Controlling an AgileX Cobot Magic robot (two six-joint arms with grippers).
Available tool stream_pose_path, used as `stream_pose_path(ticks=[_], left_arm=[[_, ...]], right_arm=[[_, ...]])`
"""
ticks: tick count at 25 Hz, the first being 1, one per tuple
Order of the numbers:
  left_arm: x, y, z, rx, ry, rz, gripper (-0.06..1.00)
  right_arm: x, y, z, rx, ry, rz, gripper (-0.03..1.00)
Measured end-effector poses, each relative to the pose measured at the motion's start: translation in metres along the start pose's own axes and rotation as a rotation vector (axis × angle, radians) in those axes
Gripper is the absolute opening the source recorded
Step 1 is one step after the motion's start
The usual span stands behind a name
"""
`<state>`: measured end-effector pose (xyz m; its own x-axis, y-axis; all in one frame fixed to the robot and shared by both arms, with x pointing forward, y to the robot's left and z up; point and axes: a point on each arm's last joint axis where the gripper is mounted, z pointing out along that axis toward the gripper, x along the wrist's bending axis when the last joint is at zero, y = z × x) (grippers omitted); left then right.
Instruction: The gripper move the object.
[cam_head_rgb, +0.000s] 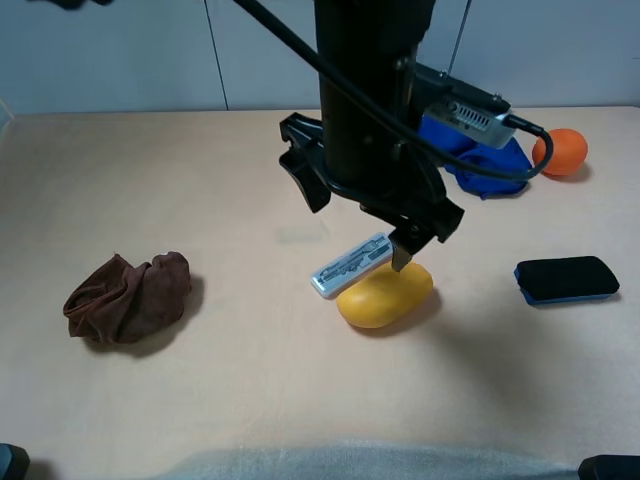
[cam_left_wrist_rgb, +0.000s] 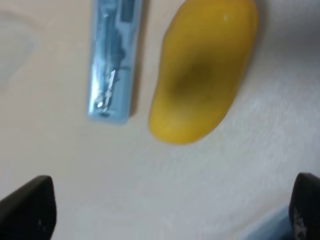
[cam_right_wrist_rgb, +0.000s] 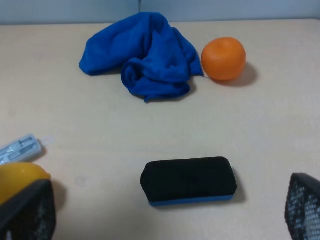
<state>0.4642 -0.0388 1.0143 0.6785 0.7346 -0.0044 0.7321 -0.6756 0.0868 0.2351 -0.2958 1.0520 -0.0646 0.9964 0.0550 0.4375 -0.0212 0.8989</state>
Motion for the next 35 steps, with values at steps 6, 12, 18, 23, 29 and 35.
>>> stream_pose_path(ticks=[6,12,18,23,29,35], left_arm=[[0.019,-0.009,-0.036,-0.048,0.002,0.043,0.95],[0.040,-0.019,-0.076,-0.145,0.003,0.134,0.97],[0.060,-0.039,-0.118,-0.253,0.014,0.163,0.98],[0.077,-0.068,-0.139,-0.294,0.030,0.154,0.98],[0.090,-0.118,-0.149,-0.307,0.046,0.149,0.98],[0.096,-0.174,-0.154,-0.339,0.055,0.133,0.98]], right_arm=[[0.000,0.000,0.000,-0.001,0.000,0.000,0.69],[0.000,0.000,0.000,-0.001,0.000,0.000,0.69],[0.000,0.000,0.000,-0.001,0.000,0.000,0.69],[0.000,0.000,0.000,-0.001,0.000,0.000,0.69],[0.000,0.000,0.000,-0.001,0.000,0.000,0.69],[0.000,0.000,0.000,-0.001,0.000,0.000,0.69]])
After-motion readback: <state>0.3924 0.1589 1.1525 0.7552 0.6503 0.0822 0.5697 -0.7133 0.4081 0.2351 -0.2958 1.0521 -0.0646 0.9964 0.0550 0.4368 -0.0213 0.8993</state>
